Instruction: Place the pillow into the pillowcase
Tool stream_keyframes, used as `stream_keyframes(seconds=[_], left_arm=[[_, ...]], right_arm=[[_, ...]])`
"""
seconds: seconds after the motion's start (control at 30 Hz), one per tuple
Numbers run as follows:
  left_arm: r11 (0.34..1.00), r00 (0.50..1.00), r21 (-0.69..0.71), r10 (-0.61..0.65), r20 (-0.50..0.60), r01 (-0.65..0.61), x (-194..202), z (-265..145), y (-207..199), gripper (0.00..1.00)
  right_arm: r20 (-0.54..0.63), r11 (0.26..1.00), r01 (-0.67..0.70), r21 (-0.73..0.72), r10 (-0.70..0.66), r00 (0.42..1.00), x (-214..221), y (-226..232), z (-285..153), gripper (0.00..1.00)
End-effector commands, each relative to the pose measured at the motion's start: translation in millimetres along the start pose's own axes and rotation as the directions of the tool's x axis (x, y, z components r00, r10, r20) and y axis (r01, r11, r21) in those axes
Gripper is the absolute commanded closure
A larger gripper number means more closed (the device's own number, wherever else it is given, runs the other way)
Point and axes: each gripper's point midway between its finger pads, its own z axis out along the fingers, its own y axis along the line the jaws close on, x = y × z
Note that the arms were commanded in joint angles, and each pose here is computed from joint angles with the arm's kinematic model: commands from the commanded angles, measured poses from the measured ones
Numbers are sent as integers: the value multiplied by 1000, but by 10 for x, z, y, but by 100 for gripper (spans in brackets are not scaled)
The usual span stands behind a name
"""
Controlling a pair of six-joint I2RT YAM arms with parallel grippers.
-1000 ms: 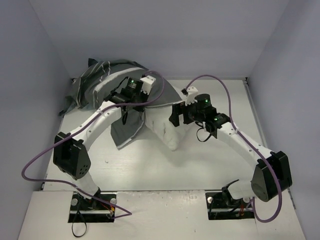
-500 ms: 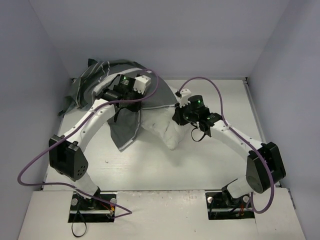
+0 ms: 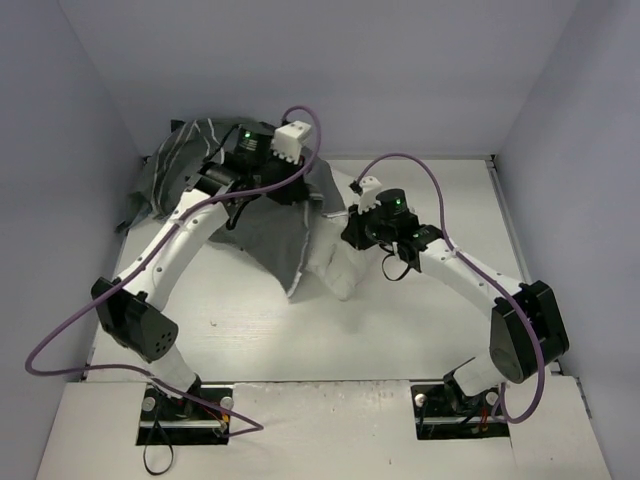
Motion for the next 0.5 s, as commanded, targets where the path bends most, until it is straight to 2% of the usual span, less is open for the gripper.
stream_keyframes(seconds=[0.0,0.1,0.2,0.23,0.37,0.4,0.47], left_arm=[[937,984,345,-14,175,-48,-694,-297,-1193,100],[873,967,488,-136,216,13,-1014,-438,-1599,100],[834,927,549,-249,282,57,-1241,-555,-1679,100],[832,929,546,-270,252,93,-1120,-421,-1640,100],[794,917,588,-336,217,152,-1065,-390,-1681,100],[765,903,629,-359,236,139,-1179,-471,-1752,100],[750,895,653,-358,267,105,-1347,-614,-1827,100]], right_arm=[[313,991,17,-130,25,949,-1018,284,-146,100],[341,987,-2,-159,56,938,-1168,336,-157,100],[338,988,-29,-150,79,938,-1126,304,-130,100],[334,988,-40,-147,88,938,-1093,292,-124,100],[301,986,-76,-147,118,946,-887,266,-51,100],[291,984,-89,-153,131,948,-834,270,-20,100],[276,980,-99,-171,144,950,-790,347,32,100]])
